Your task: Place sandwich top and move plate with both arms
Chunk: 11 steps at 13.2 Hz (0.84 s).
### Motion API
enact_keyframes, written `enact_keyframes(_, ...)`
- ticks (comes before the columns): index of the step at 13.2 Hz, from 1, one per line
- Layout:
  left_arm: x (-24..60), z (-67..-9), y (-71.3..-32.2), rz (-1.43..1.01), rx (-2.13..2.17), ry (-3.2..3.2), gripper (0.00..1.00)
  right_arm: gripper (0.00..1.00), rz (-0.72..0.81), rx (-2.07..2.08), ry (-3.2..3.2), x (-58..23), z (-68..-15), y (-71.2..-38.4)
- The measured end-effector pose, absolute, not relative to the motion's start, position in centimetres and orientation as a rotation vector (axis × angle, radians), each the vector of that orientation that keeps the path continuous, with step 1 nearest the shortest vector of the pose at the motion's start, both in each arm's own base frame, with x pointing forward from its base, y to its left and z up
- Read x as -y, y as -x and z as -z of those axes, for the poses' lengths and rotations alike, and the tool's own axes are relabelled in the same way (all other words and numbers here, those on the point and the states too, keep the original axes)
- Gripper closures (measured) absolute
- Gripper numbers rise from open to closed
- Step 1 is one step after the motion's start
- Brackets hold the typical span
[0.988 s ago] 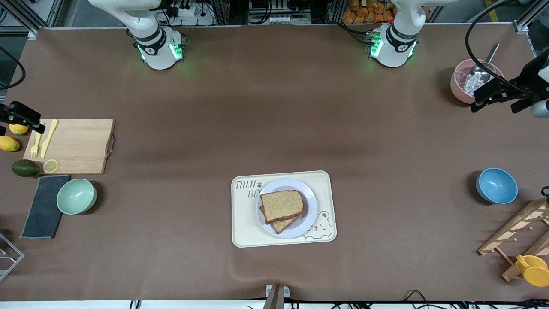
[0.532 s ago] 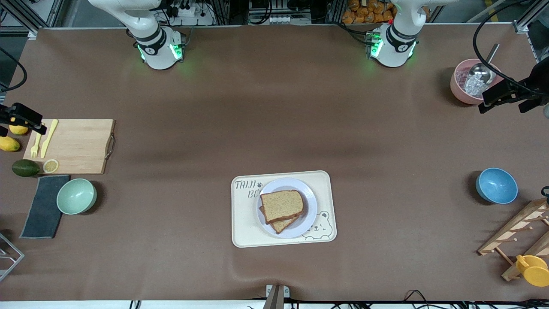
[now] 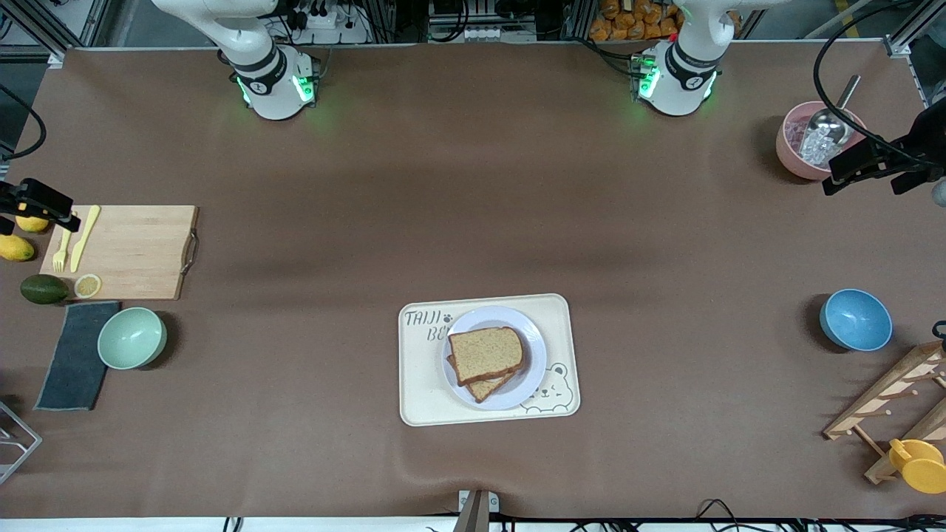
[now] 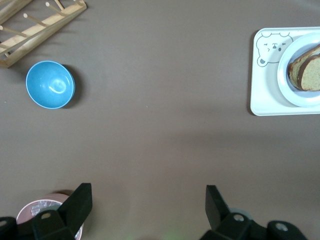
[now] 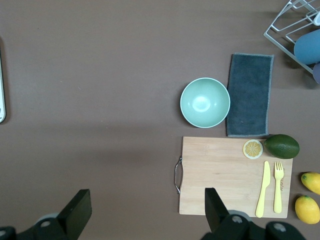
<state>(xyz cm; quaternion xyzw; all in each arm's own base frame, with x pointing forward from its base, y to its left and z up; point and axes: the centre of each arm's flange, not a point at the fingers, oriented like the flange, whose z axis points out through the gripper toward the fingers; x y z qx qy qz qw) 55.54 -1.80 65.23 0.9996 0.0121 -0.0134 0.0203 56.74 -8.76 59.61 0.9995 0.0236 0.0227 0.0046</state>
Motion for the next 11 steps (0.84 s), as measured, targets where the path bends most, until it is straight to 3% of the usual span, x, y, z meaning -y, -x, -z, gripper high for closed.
enact_keyframes(11, 3.1, -65.2, -55.4, 0.047, 0.001, -3.132, 0.0, 0.0, -0.062, -0.079, -3.131, 8.6, -59.4, -56.8)
